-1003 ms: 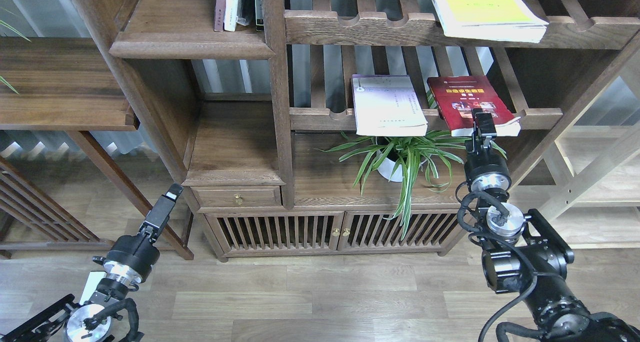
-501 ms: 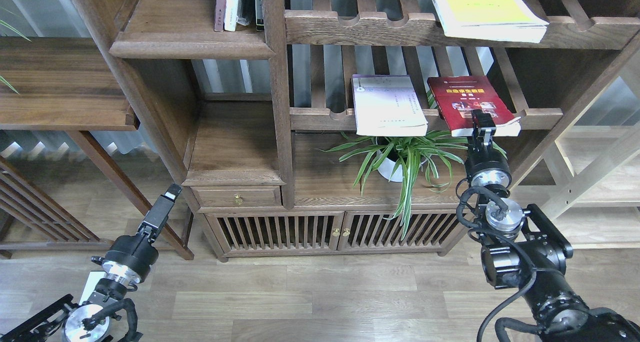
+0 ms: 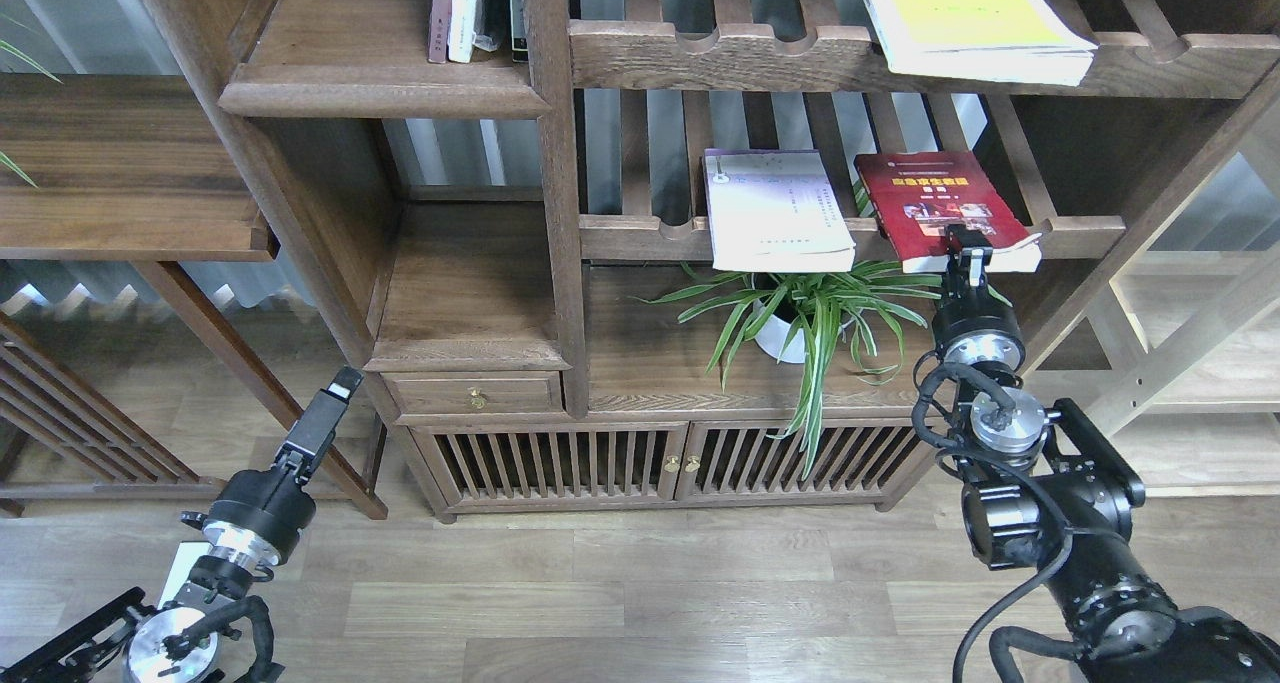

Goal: Organize books on shelf
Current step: 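Close the right gripper on the red book's edge, then pull the red book off the shelf with the right gripper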

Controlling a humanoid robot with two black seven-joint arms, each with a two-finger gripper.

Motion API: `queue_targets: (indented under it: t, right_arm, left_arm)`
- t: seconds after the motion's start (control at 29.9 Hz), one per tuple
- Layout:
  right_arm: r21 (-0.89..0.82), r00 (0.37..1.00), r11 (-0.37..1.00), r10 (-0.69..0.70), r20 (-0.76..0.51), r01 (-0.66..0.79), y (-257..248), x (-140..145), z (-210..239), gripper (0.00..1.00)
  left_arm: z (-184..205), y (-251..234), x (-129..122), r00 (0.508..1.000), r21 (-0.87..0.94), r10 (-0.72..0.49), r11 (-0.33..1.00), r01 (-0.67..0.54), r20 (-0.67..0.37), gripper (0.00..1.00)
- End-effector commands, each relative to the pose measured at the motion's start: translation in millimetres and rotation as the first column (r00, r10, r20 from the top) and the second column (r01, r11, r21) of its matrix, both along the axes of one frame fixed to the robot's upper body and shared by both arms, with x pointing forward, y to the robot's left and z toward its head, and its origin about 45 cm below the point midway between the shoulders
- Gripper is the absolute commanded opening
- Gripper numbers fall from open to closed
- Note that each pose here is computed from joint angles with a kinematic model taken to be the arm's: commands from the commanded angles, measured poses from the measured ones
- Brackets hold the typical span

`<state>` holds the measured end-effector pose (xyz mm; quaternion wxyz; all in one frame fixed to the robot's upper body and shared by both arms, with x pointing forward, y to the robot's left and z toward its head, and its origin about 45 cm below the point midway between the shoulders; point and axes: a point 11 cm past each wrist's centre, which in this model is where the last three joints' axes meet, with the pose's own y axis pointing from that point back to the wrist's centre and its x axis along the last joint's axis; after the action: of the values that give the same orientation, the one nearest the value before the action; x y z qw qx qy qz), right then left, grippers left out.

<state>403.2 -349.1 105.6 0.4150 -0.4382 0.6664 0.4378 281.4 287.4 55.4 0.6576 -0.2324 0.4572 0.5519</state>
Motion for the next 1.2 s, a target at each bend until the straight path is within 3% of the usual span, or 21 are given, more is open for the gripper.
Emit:
queue_targets:
  t: [0.0,0.4,0.9,1.17]
  right_arm:
    - [-0.001,1.000,1.000,0.000,0.009,0.000,-1,0,1,0.34]
    - [-0.008,0.997,1.000,0.018,0.081,-0.018,-3,-3,6,0.19]
    - [-0.020,0.995,1.000,0.008,0.096,-0.006,-18,-24,-7,0.18]
    - [-0.022,0.966,1.000,0.011,0.258,-0.005,-31,-35,7,0.08]
  left_arm:
    - [0,0,0,1.000,0.000,0.000,1.000,0.000,0.000,0.99]
    - [0,0,0,1.000,0.000,0.001,1.000,-0.001,0.001,0.99]
    - [-2,0,-1,1.000,0.002,0.002,1.000,-0.002,-0.004,0.99]
    - [0,-1,4,1.000,-0.033,0.027,0.999,-0.027,-0.006,0.99]
